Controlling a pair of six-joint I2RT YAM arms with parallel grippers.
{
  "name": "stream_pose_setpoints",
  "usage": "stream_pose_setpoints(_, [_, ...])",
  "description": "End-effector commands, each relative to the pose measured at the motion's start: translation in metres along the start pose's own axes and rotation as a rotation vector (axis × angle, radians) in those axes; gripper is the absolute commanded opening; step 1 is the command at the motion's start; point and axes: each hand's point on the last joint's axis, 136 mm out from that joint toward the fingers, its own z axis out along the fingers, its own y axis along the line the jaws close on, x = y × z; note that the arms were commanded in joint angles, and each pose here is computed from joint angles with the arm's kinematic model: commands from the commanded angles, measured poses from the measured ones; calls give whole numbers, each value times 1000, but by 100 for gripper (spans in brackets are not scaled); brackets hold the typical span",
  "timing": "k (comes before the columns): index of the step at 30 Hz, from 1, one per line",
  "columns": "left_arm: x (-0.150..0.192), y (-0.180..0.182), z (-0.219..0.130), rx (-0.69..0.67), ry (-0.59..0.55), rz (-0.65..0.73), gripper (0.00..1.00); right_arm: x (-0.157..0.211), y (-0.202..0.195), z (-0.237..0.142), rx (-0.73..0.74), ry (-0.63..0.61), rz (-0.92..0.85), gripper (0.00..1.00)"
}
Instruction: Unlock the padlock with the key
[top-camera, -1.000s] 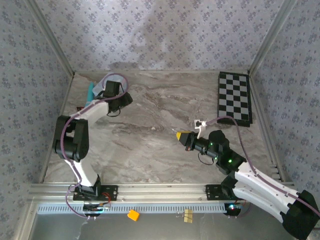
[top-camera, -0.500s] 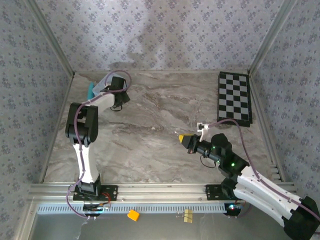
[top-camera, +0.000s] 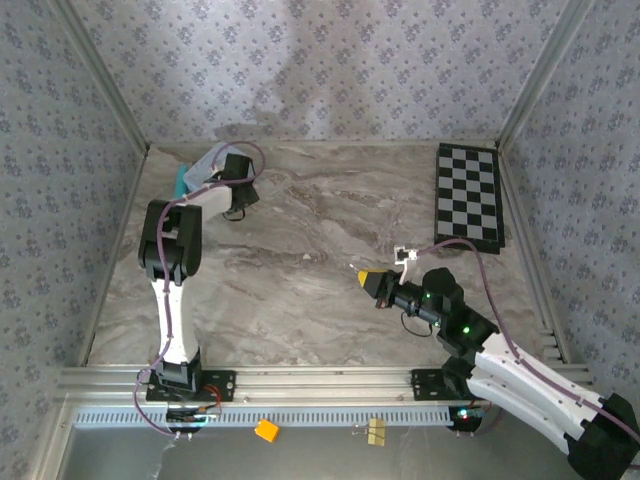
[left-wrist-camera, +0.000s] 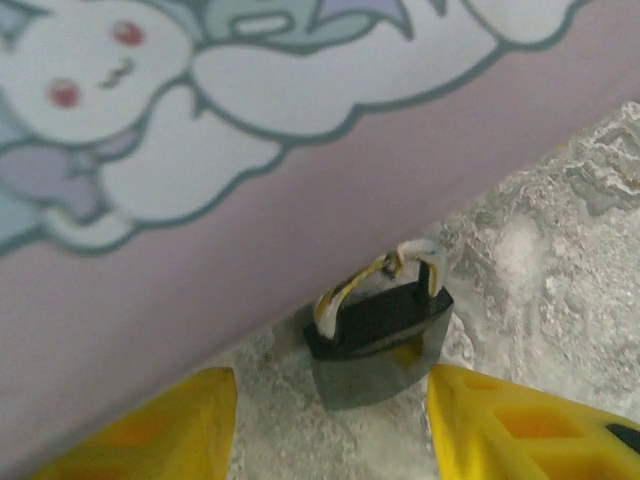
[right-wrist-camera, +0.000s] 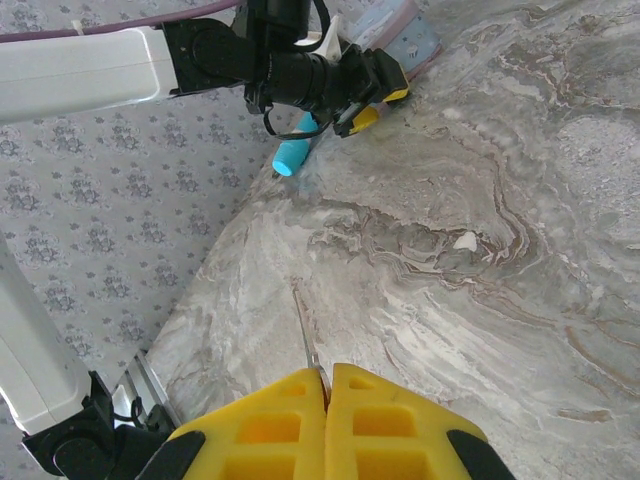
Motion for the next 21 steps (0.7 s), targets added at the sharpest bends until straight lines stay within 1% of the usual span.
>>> stream_pose_setpoints(1, [-18, -10, 7, 51, -68, 17, 52, 2, -3, -1, 10, -2, 9, 0])
stream_pose_setpoints(9, [-27, -26, 5, 190, -132, 10, 49, 2, -5, -1, 15, -5, 14, 0])
stream_pose_setpoints(11, [-30, -26, 4, 189, -135, 5, 49, 3, -6, -1, 15, -5, 18, 0])
stream_pose_setpoints(21, [-31, -17, 12, 212, -137, -84, 39, 4, -8, -1, 21, 1, 18, 0])
